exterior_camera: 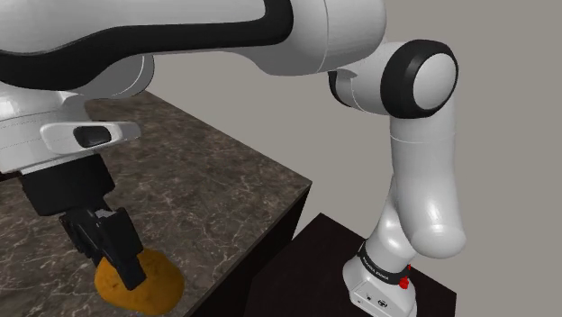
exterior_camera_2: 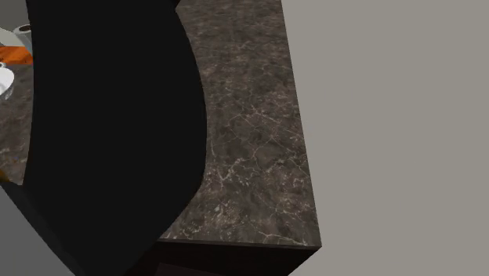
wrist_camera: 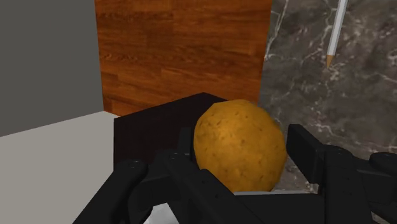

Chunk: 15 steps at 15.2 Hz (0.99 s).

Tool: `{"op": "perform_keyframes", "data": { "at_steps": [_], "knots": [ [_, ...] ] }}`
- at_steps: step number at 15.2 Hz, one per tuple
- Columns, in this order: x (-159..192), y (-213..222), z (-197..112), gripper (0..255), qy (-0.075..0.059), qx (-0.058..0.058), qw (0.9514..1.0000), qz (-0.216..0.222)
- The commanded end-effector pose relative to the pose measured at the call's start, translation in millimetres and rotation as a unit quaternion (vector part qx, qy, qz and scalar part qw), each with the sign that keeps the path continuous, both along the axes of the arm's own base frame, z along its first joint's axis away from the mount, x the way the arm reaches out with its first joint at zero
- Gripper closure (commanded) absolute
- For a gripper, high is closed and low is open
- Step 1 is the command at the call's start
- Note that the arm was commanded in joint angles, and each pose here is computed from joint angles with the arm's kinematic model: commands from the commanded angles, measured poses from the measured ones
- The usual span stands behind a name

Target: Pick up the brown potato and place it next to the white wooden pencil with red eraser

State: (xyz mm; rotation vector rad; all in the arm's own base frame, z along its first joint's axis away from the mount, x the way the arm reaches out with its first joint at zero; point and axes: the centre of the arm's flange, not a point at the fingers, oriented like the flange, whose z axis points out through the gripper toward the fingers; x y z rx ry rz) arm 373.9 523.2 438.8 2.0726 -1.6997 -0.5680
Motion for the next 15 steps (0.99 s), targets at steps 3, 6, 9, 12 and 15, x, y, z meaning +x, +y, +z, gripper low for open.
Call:
{"op": "perform_keyframes", "data": {
  "at_steps": [3,6,9,12,15],
  "knots": [
    [-29,32,1,255,0.000,0.000,1.0000,-0.001],
    [-29,32,-15,255,0.000,0.000,1.0000,-0.001],
    [-29,32,-30,255,0.000,0.000,1.0000,-0.001],
    [-29,32,-46,255,0.000,0.000,1.0000,-0.001],
    [-29,32,-62,255,0.000,0.000,1.0000,-0.001]
  ]
}}
